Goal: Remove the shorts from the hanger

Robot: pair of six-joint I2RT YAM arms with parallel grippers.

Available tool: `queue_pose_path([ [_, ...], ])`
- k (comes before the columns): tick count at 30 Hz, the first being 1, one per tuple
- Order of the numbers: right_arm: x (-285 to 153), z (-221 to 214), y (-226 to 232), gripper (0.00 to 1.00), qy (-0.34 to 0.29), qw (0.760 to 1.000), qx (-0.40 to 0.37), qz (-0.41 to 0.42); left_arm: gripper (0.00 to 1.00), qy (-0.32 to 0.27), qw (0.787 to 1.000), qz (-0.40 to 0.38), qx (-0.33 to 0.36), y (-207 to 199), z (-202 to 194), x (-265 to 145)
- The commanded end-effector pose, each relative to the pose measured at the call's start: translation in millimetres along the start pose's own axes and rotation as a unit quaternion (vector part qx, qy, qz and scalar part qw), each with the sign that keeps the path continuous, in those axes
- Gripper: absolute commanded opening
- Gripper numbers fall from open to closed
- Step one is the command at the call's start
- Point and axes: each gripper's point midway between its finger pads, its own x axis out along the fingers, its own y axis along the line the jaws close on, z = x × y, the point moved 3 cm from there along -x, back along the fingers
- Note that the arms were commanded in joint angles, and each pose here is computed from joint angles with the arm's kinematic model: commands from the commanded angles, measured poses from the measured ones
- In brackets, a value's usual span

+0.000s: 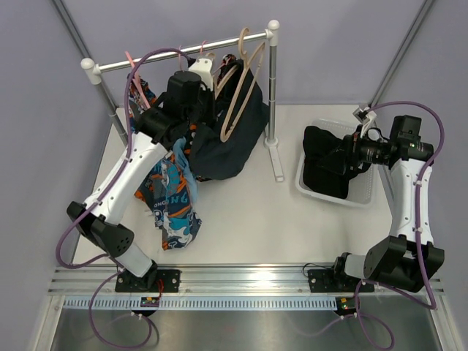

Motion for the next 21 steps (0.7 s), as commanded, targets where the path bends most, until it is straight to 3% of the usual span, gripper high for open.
queue_pose_path([
  [1, 2.0, -2.8, 16.3, 0.97, 0.006, 0.999, -0.02, 0.028, 0.0, -0.053, 0.998, -0.032, -0.014, -6.9, 17.1, -31.8],
  [9, 11.7, -6.7, 24.9, 0.96, 0.026, 0.998, -0.032, 0.043, 0.0, -0.023, 0.998, -0.063, -0.018, -6.4, -30.8, -62.0],
  [14, 24.2, -8.7, 32.1, 0.96, 0.049, 0.998, -0.032, 0.029, 0.0, 0.032, 0.996, -0.079, -0.017, -8.2, -71.2, -90.7],
  [21, 45.3, 2.6, 41.0, 0.95, 0.032, 0.999, -0.011, 0.02, 0.0, 0.105, 0.987, -0.12, -0.032, -16.0, -141.6, -118.5],
])
